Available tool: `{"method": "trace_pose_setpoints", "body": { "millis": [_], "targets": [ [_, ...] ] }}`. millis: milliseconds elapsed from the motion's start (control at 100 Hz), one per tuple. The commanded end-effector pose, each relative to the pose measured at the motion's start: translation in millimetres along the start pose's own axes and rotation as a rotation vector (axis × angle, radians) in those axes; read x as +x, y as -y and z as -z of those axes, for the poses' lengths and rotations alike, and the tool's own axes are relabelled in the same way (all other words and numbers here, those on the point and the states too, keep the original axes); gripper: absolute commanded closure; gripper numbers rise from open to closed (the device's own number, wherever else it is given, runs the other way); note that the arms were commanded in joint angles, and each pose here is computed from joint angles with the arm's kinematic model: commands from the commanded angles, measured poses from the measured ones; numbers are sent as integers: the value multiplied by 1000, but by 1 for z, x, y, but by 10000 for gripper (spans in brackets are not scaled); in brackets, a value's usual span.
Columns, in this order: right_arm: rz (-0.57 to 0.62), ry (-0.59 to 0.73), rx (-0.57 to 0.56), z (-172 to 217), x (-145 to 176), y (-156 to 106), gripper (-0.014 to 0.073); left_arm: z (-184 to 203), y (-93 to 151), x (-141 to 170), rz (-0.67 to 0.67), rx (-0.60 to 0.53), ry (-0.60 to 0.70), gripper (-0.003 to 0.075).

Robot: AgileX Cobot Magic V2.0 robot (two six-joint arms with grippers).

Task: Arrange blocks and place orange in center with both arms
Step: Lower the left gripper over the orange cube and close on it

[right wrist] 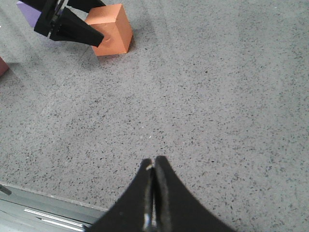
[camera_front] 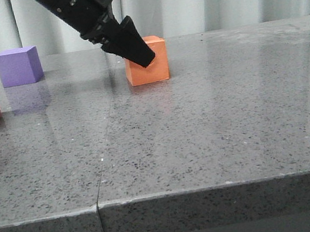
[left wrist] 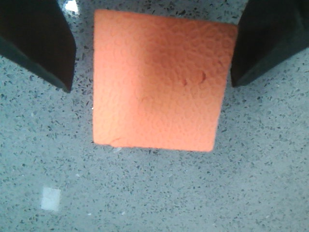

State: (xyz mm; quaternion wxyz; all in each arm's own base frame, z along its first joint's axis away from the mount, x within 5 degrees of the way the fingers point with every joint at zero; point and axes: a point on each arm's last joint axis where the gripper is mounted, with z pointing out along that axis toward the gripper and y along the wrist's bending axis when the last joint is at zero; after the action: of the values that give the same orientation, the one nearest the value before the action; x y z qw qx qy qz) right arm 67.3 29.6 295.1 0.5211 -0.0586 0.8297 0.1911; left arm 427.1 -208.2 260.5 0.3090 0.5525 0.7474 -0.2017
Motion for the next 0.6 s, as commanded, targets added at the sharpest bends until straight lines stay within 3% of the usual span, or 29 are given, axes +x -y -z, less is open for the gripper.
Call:
{"method": "trace_pose_setpoints", "body": {
  "millis": [0,250,590],
  "targets": [
    [17,86,-22,3,-13,-4,580,29,7,-30,-23,-47,111,151],
    [17,86,-22,3,-13,-4,580,29,7,-30,-23,-47,111,404],
    [17,86,-22,3,-13,-4,580,33,7,-32,-28,-52,116,426]
  ]
}}
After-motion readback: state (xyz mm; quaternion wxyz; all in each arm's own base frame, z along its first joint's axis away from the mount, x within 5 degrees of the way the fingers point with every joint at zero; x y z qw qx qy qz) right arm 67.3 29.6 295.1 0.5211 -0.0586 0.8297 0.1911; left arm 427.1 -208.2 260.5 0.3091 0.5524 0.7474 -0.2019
